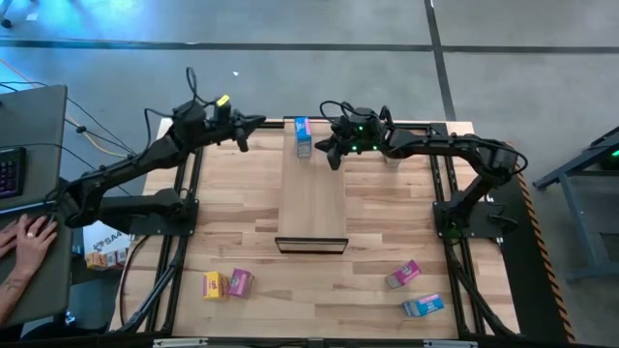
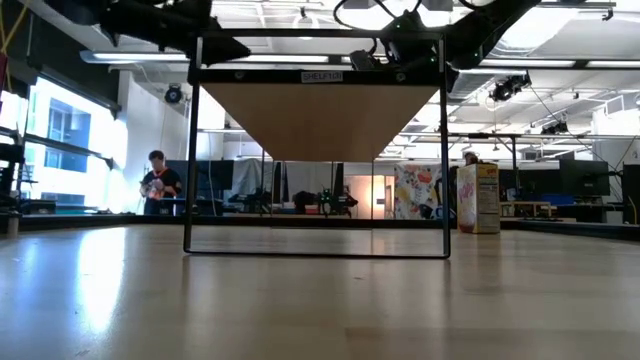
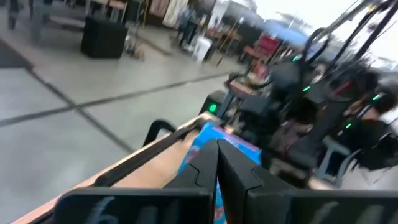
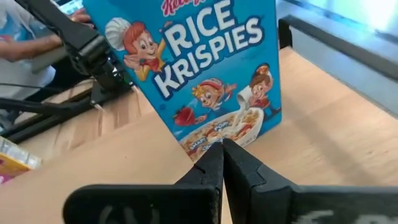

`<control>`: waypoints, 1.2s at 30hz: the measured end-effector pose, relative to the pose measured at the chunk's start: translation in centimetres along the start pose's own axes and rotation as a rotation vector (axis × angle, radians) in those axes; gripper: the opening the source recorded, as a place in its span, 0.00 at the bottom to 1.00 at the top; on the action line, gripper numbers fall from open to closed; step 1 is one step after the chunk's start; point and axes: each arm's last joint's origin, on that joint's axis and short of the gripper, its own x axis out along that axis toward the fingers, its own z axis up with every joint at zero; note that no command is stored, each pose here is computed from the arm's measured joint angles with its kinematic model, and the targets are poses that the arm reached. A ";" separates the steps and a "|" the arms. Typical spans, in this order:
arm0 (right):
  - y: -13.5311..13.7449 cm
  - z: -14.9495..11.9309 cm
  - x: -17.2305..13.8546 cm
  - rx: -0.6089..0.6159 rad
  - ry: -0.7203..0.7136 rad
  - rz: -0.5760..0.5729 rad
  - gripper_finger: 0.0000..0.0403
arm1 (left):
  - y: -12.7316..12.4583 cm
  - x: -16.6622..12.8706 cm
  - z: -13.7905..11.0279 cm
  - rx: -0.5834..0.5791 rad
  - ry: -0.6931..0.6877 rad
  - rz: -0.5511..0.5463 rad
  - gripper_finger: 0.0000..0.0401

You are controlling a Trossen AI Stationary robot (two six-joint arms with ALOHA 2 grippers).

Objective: Stack cereal on shelf
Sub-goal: Put the top blue cereal box on the shelf

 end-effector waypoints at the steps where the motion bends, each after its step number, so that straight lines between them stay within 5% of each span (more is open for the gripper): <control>1: 0.0 -0.1 0.1 -0.017 0.002 0.000 0.00 | 0.0 -0.1 0.0 0.001 -0.010 -0.006 0.00; 11: 0.1 0.7 0.6 -0.083 -0.009 -0.023 0.00 | -0.3 -0.2 0.4 -0.003 -0.058 -0.026 0.00; 22: 0.0 0.5 2.0 -0.101 0.131 -0.012 0.00 | -0.4 -0.3 0.7 -0.019 -0.088 -0.041 0.00; 36: 0.8 0.7 2.3 -0.121 0.093 -0.055 0.00 | -0.4 -0.3 0.7 -0.019 -0.087 -0.040 0.00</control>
